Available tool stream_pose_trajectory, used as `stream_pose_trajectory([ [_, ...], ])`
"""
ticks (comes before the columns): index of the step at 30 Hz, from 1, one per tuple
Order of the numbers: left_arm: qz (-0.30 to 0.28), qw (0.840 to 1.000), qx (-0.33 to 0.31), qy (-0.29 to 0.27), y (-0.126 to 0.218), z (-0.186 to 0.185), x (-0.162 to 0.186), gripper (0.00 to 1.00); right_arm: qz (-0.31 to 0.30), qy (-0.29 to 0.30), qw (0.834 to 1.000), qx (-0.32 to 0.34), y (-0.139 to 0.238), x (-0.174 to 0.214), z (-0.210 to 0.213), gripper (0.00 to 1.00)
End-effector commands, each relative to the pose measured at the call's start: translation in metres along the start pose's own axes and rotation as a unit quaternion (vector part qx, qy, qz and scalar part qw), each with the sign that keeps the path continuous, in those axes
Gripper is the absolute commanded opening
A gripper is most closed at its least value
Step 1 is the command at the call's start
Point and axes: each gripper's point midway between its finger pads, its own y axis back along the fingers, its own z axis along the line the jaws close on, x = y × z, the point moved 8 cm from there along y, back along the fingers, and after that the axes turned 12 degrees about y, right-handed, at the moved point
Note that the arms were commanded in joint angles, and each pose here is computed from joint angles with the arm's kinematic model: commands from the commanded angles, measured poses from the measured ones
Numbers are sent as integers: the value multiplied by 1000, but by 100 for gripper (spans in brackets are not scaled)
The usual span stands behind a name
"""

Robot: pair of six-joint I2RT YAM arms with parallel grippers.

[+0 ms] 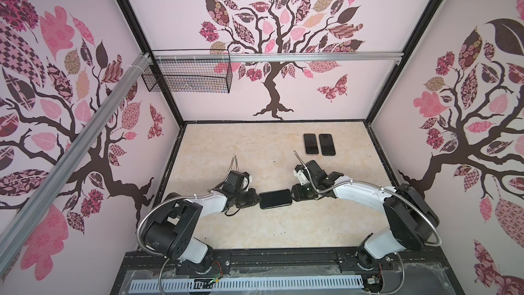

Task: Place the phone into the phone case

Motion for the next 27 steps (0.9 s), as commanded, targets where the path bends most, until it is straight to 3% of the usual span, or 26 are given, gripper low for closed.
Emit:
stream_pose_trajectory([
  [1,35,999,-33,18,-2,12,15,15,0,18,1000,24,13,-1,0,46],
  [7,25,999,-19,19,9,2,15,30,12,13,1000,-4,3,7,0,41],
  [27,37,999,-5,21,6,-2,15,24,50,9,999,-11,-19,7,-3,34],
])
